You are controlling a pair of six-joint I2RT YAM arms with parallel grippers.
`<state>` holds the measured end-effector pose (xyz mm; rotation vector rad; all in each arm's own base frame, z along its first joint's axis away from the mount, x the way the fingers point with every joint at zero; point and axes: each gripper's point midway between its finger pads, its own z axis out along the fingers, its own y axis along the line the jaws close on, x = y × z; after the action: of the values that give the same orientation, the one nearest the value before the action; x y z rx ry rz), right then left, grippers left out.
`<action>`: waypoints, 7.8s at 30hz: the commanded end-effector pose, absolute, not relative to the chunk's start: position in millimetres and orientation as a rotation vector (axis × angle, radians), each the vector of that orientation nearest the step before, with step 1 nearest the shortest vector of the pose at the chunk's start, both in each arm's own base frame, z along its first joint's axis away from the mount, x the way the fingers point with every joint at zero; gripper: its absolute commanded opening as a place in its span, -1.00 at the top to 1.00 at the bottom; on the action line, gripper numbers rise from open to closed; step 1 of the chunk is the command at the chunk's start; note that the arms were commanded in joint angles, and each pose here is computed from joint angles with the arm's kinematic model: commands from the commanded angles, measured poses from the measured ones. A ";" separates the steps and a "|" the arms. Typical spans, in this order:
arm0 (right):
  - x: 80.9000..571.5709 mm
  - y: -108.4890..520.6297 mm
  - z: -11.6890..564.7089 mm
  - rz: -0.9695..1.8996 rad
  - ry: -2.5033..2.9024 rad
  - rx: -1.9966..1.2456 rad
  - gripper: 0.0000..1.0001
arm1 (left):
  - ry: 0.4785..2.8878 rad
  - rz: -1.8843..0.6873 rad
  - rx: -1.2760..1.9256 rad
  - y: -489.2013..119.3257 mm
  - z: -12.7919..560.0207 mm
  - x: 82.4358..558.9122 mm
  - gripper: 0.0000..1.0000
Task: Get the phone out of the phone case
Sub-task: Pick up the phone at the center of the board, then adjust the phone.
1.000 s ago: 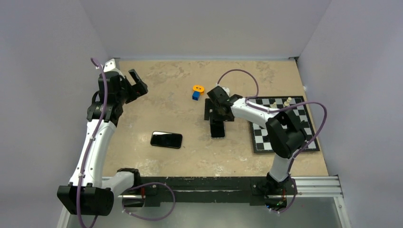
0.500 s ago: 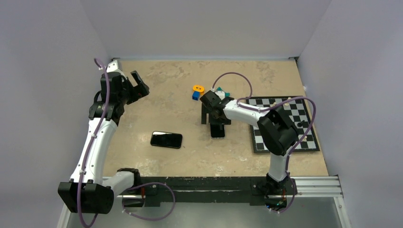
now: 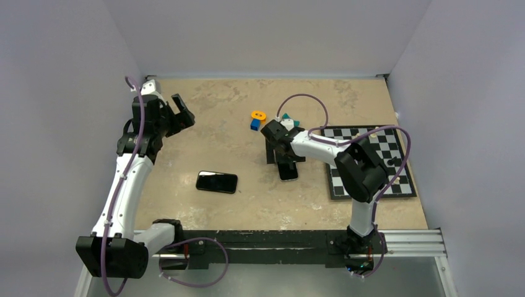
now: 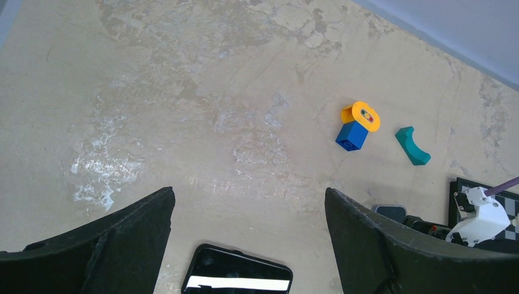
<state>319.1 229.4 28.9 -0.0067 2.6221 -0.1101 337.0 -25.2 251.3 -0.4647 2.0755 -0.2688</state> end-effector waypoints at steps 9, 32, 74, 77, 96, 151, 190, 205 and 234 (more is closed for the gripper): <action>309.8 216.0 11.6 -0.173 2.661 -0.122 -0.97 | 2.051 -0.276 -0.430 -25.6 256.5 342.9 -0.90; 294.9 238.1 -39.2 0.085 2.716 -0.275 -0.17 | 2.146 -0.515 -0.279 -68.6 236.5 354.7 -0.63; 343.4 370.7 153.2 0.972 2.016 -0.138 1.00 | 2.379 -1.088 -0.299 -170.3 158.7 356.0 -0.44; 339.4 383.0 164.0 1.001 2.005 -0.145 1.00 | 2.387 -1.074 -0.289 -172.1 157.2 355.4 -0.43; 315.5 432.8 203.5 1.138 1.945 -0.174 1.00 | 2.427 -1.005 -0.211 -182.0 153.6 347.8 0.27; 220.6 398.2 242.0 1.776 1.622 -1.042 -0.33 | 1.904 -1.419 0.536 -232.3 283.9 287.5 1.00; 258.6 367.0 262.7 1.939 1.665 -0.366 1.00 | 1.906 -1.009 0.168 -173.5 280.9 249.6 -0.41; 231.4 390.1 283.2 2.109 1.592 -0.259 1.00 | 1.814 -1.509 -0.028 -201.0 255.0 195.9 -0.24; 220.5 401.1 298.2 2.033 1.624 -0.295 -0.08 | 1.764 -1.549 0.117 -204.9 276.9 174.7 1.00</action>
<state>213.4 406.8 267.1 -0.2424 1.7231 2.0909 188.0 -202.1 249.0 -0.0402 1.8417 -1.5450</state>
